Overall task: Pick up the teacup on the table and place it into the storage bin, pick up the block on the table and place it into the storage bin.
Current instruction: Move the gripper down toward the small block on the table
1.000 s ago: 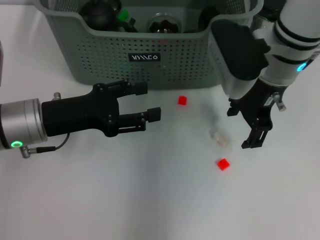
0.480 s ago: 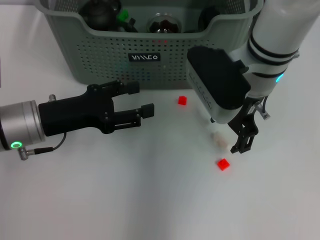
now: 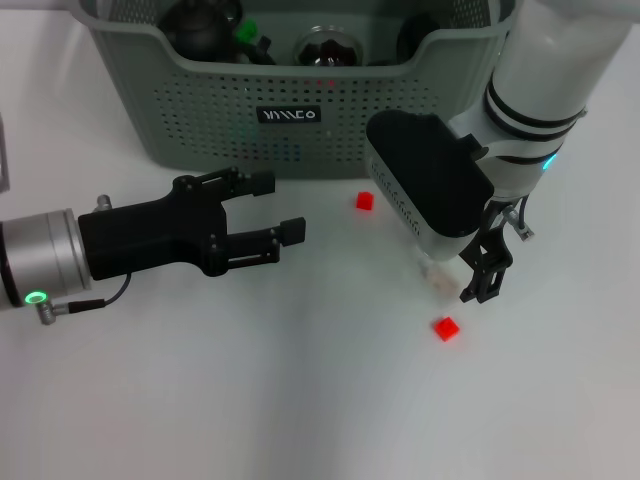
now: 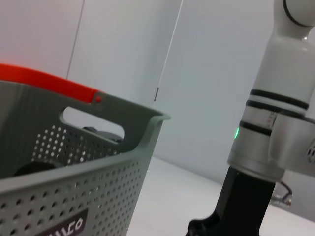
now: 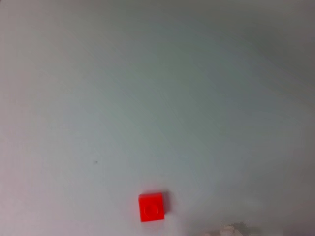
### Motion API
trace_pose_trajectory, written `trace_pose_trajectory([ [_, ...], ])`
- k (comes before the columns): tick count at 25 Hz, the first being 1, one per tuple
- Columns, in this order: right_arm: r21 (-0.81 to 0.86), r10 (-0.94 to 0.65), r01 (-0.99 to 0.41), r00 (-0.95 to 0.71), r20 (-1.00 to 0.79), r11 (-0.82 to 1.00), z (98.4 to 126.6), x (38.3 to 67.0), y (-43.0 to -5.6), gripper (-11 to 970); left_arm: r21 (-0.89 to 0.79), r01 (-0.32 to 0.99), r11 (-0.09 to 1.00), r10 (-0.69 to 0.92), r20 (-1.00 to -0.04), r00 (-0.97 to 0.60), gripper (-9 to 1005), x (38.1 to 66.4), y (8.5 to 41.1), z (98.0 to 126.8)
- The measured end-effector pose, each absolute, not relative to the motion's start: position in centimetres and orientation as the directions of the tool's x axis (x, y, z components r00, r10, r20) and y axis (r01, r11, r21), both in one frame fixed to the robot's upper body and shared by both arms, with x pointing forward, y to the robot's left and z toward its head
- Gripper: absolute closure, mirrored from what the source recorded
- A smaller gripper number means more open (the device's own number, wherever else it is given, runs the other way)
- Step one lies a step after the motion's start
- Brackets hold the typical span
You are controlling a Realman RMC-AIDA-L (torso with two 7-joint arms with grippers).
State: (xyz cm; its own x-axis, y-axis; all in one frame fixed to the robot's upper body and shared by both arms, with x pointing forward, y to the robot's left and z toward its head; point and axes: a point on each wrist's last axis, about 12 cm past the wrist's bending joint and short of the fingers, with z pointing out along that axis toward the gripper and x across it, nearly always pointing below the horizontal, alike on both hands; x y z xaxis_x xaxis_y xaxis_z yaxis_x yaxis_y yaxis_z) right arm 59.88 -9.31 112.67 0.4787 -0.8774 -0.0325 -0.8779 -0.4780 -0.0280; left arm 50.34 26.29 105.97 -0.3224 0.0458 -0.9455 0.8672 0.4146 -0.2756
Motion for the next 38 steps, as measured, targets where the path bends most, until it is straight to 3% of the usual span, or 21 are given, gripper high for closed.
trace_pose_trajectory([
  [20, -0.024, -0.867, -0.867, 0.498, -0.028, -0.497, 112.3, 59.3, -8.6, 58, -0.269, 0.839, 0.473, 0.23, -0.882, -0.412, 213, 50.8, 27.6, 104.8],
  [33, -0.019, -0.871, -0.872, 0.49, -0.028, -0.49, 111.9, 59.3, -8.8, 199, -0.276, 0.835, 0.475, 0.216, -0.884, -0.415, 213, 50.8, 27.6, 104.8],
  [38, -0.02, -0.871, -0.872, 0.49, -0.026, -0.489, 111.7, 59.2, -9.0, 192, -0.28, 0.835, 0.473, 0.213, -0.884, -0.417, 214, 50.7, 27.5, 104.8],
])
